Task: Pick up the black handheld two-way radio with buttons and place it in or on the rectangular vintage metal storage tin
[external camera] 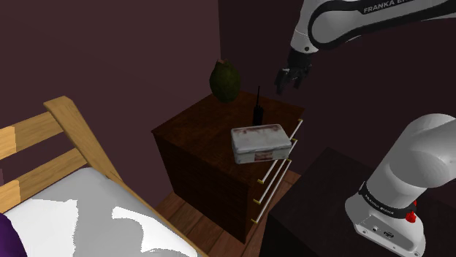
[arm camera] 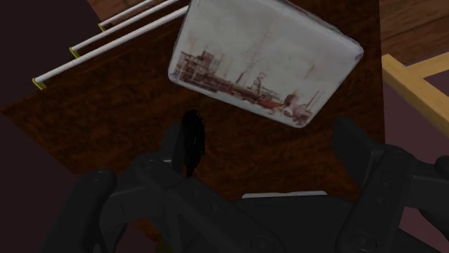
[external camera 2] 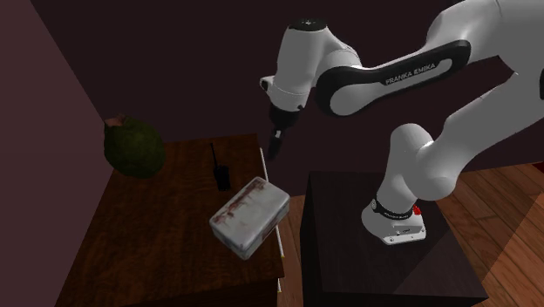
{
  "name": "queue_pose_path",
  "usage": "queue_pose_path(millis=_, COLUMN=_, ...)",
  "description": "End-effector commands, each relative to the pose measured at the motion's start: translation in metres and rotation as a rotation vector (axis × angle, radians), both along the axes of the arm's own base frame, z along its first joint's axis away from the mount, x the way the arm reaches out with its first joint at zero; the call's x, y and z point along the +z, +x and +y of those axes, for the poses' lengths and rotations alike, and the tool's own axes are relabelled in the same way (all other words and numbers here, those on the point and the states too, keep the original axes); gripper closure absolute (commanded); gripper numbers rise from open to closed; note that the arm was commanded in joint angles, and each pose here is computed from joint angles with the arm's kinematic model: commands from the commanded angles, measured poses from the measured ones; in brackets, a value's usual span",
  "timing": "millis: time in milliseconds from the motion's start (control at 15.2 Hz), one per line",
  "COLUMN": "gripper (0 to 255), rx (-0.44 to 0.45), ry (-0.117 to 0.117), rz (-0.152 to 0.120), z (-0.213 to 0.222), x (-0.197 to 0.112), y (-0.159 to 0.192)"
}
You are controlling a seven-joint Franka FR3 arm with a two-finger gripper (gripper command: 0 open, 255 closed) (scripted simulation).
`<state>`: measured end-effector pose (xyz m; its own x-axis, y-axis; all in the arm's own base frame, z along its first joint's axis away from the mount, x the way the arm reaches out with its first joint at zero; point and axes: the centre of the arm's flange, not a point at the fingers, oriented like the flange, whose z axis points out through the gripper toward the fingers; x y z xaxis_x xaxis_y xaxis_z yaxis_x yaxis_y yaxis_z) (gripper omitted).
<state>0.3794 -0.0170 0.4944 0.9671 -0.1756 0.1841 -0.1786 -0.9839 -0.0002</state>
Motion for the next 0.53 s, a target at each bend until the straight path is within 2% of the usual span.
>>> queue_pose_path(millis=0, gripper=0, rx=-0.015, ry=-0.011, rz=-0.022, z=-0.007, x=-0.019, y=0.015)
queue_pose_path(millis=462, gripper=0, rx=-0.067, ry=-0.051, rz=-0.084, z=-0.028, x=-0.089, y=0.063)
